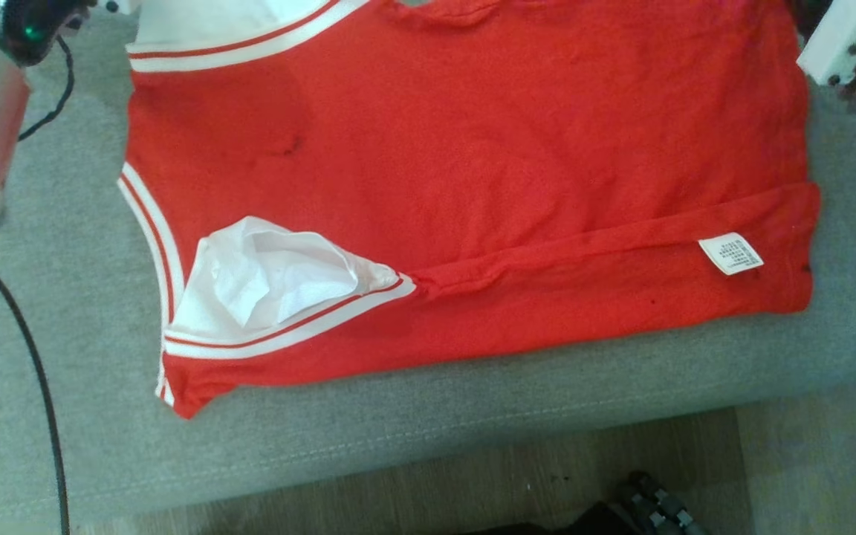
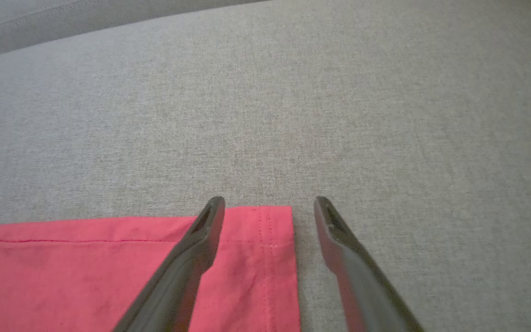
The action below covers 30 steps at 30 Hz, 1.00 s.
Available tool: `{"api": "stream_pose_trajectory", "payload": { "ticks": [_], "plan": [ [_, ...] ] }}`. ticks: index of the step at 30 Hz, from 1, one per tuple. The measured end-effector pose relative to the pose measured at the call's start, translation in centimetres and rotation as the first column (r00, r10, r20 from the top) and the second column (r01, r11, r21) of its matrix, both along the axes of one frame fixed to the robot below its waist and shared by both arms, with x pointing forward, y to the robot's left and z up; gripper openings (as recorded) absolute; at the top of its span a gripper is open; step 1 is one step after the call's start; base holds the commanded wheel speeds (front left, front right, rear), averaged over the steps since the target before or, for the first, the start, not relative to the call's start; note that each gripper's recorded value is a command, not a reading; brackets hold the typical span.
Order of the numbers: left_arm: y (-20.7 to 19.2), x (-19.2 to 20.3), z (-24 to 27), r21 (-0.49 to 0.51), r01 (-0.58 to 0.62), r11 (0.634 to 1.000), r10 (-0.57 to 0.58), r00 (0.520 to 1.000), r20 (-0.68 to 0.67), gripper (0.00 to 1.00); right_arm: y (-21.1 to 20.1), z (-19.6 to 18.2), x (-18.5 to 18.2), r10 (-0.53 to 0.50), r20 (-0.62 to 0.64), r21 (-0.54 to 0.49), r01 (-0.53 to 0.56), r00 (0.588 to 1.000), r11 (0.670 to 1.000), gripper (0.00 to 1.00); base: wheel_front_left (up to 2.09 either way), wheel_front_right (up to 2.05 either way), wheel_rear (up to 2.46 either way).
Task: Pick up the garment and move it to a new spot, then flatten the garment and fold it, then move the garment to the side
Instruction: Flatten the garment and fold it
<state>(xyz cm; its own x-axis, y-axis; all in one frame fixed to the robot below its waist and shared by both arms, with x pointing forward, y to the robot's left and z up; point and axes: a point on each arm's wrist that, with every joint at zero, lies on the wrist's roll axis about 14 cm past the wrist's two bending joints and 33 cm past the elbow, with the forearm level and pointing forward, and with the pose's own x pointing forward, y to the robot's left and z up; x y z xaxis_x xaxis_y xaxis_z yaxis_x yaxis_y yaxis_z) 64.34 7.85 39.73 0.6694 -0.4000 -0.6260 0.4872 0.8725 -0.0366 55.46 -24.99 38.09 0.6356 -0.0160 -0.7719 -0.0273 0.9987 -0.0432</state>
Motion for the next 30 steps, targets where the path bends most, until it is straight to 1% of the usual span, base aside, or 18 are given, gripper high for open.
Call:
{"api": "stream_pose_trajectory", "payload": {
  "ticks": [3,5,6,7,8,9,10,12,13,14,15,16,19,23,27,30],
  "plan": [
    [0.0,-0.2,0.4,0.004,0.006,1.0,-0.006,1.0,0.009,0.0,-0.2,-0.1,0.1,-0.008,-0.035,-0.016,0.007,0.999,1.0,1.0,0.0,0.0,0.0],
    [0.1,-0.3,0.6,0.007,0.007,1.0,-0.007,1.0,0.012,0.0,-0.2,-0.4,-0.2,-0.02,-0.058,-0.005,0.02,0.998,1.0,1.0,0.0,0.0,0.0],
    [0.1,-0.3,0.7,0.004,0.005,1.0,-0.005,1.0,0.012,0.0,-0.3,-0.7,-0.5,-0.03,-0.077,0.003,0.03,0.997,1.0,0.98,0.0,0.0,0.0],
    [0.1,-0.3,0.7,0.002,0.004,1.0,-0.004,1.0,0.01,0.0,-0.3,-1.1,-0.8,-0.037,-0.093,0.004,0.037,0.995,0.999,0.84,0.0,0.0,0.0],
    [0.2,-0.4,0.7,0.004,0.003,1.0,-0.003,1.0,0.009,0.0,-0.4,-1.3,-1.0,-0.041,-0.103,0.003,0.041,0.994,0.999,0.82,0.0,0.0,0.0],
    [0.2,-0.4,0.6,0.006,0.003,1.0,-0.003,1.0,0.007,0.0,-0.4,-1.5,-1.1,-0.044,-0.108,0.005,0.045,0.993,0.999,0.86,0.0,0.0,0.0],
    [0.3,-0.4,0.6,0.008,0.002,1.0,-0.002,1.0,0.005,0.0,-0.4,-1.5,-1.1,-0.048,-0.11,0.008,0.049,0.993,0.999,0.86,0.0,0.0,0.0],
    [0.3,-0.5,0.4,0.004,0.0,1.0,0.0,1.0,0.0,0.0,-0.4,-1.8,-1.1,-0.053,-0.114,0.017,0.056,0.992,0.998,0.79,0.0,0.0,0.0],
    [0.3,-0.5,0.3,0.004,0.0,1.0,0.0,1.0,-0.003,0.0,-0.2,-1.9,-1.1,-0.054,-0.115,0.023,0.057,0.992,0.998,0.69,0.0,0.0,0.0],
    [0.4,-0.6,0.2,0.006,0.0,1.0,0.0,1.0,-0.005,0.0,0.0,-2.2,-1.1,-0.052,-0.117,0.029,0.055,0.992,0.998,0.48,0.0,0.0,0.0],
    [0.4,-0.6,0.1,0.01,0.0,1.0,0.0,1.0,-0.008,0.0,0.3,-2.3,-1.1,-0.046,-0.115,0.036,0.05,0.992,0.998,0.31,0.0,0.0,0.0],
    [0.5,-0.6,-0.1,0.014,0.0,1.0,0.0,1.0,-0.011,0.0,0.6,-2.4,-0.9,-0.039,-0.108,0.043,0.044,0.993,0.998,0.0,0.0,0.0,0.0],
    [0.7,-0.7,-0.4,0.018,0.003,1.0,-0.003,1.0,-0.007,0.0,1.3,-2.4,-0.3,-0.02,-0.079,0.056,0.024,0.997,0.998,0.0,0.0,0.0,0.0],
    [0.7,-0.2,0.3,-0.002,-0.001,1.0,0.001,0.999,0.042,0.0,1.3,-1.4,1.0,-0.014,-0.012,0.065,0.015,1.0,0.998,0.0,0.0,0.0,0.0],
    [0.5,0.9,2.2,-0.037,0.007,0.999,-0.002,0.991,0.135,0.0,1.4,-0.1,2.6,-0.026,0.068,0.1,0.019,0.997,0.995,0.0,0.0,0.0,0.0],
    [0.4,1.9,4.0,-0.064,0.011,0.998,0.003,0.976,0.219,0.0,1.3,0.9,3.9,-0.036,0.133,0.112,0.021,0.991,0.994,0.0,0.0,0.0,0.0]
  ]
}}
